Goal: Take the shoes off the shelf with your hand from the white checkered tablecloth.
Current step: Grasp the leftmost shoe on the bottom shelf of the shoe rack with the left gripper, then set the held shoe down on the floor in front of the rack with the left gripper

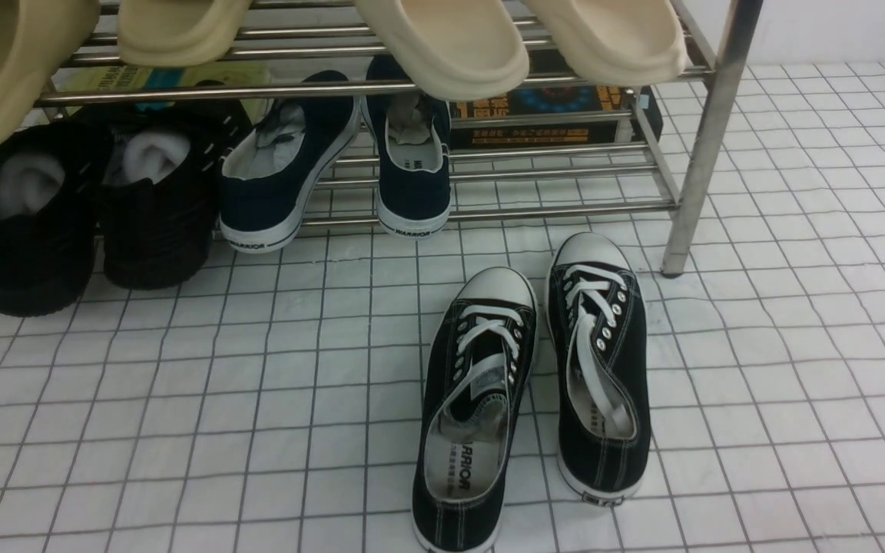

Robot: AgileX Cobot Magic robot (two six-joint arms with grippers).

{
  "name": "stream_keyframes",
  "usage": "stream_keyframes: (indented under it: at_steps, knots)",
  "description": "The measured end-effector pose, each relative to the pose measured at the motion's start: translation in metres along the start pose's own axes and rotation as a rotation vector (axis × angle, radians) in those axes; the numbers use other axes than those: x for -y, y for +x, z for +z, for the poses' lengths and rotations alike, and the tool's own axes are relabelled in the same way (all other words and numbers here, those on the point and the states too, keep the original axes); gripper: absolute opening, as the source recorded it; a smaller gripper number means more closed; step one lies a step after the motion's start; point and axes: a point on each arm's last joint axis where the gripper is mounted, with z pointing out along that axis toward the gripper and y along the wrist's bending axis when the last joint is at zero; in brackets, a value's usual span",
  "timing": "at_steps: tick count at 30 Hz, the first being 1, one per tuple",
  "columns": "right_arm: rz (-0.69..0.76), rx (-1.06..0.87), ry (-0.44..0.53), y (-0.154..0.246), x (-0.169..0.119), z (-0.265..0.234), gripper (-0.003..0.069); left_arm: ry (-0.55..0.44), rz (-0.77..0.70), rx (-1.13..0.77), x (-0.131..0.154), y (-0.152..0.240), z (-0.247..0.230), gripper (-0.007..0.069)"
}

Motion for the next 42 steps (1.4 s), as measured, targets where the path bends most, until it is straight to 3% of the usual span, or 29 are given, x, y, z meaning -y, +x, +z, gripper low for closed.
stream_keyframes:
  at_steps: [8, 12, 15, 16, 17, 19, 26, 42]
  knots:
    - [0.0, 0.0, 0.0, 0.0, 0.0, 0.0, 0.0237, -0.023, -0.044, -0.033, -0.009, 0.0, 0.018, 0.0414]
    - [0.0, 0.0, 0.0, 0.0, 0.0, 0.0, 0.0239, -0.023, -0.051, -0.025, -0.01, -0.001, 0.02, 0.0372]
    - [0.0, 0.0, 0.0, 0.0, 0.0, 0.0, 0.0239, -0.026, -0.052, -0.026, -0.011, -0.001, 0.022, 0.023]
    - [0.0, 0.0, 0.0, 0.0, 0.0, 0.0, 0.0239, -0.026, -0.05, -0.027, -0.011, -0.001, 0.022, 0.022]
    - [0.0, 0.0, 0.0, 0.0, 0.0, 0.0, 0.0239, -0.026, -0.039, -0.027, -0.011, -0.001, 0.022, 0.012]
    - [0.0, 0.0, 0.0, 0.0, 0.0, 0.0, 0.0239, -0.026, -0.026, -0.029, -0.011, -0.001, 0.022, 0.0044]
    - [0.0, 0.001, 0.0, 0.0, 0.0, 0.0, 0.0239, -0.017, -0.003, -0.032, -0.009, 0.0, 0.017, 0.0036]
    - [0.0, 0.001, 0.0, 0.0, 0.0, 0.0, 0.0239, 0.086, 0.13, -0.051, 0.025, 0.019, -0.055, 0.0036]
